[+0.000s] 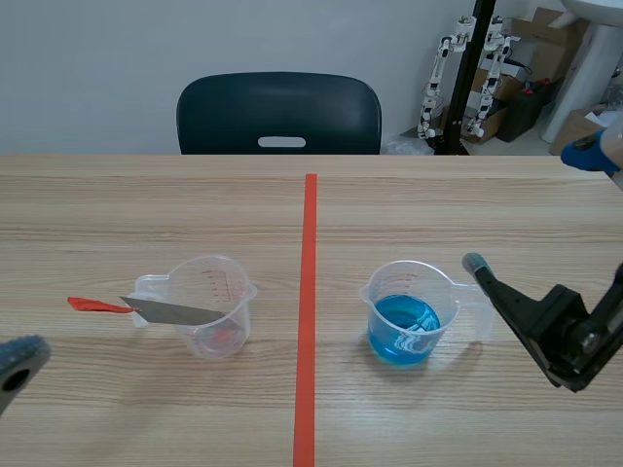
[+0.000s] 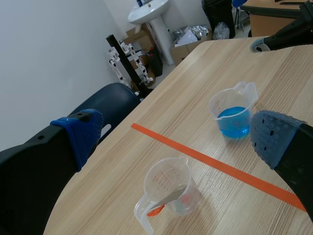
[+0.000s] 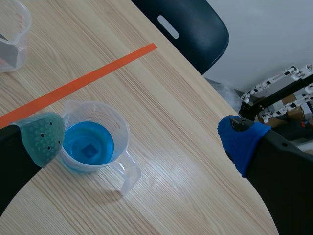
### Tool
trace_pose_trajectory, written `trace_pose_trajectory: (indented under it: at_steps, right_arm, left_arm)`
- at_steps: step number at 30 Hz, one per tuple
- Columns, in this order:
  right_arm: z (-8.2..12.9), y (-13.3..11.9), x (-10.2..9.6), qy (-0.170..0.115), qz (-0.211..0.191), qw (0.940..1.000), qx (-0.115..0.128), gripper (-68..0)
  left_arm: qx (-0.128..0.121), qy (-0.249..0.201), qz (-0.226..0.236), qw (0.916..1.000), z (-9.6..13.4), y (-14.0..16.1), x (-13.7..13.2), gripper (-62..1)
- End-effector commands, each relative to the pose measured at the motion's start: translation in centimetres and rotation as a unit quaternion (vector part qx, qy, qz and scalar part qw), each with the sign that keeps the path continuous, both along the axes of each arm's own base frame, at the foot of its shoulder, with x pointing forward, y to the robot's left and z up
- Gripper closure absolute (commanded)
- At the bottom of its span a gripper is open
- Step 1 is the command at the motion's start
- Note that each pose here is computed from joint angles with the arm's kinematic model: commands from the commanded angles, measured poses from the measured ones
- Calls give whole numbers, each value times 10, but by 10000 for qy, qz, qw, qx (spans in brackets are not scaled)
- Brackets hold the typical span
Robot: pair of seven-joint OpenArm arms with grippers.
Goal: Do the redox reaction experiment. return to the home posture
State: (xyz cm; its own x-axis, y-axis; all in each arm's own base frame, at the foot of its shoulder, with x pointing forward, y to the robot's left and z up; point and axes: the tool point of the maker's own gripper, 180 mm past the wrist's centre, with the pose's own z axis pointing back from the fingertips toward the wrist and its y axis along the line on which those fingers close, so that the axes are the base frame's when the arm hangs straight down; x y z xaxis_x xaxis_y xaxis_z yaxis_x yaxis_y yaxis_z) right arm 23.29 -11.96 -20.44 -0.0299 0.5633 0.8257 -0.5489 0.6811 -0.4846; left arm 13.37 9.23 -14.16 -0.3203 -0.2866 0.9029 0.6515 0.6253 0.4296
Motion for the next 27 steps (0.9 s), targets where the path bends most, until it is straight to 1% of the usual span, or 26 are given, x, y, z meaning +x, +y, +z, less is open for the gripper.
trace_pose_trajectory:
  at_steps: [1,27]
  right_arm:
    - [9,0,4,-188,5,9998,18,-679]
    - [7,-1,4,-163,-17,9999,-5,-679]
  left_arm:
    - [-132,-23,9,9999,5,-3,-1,-623]
    - [-135,-25,7,9999,5,-3,-1,-623]
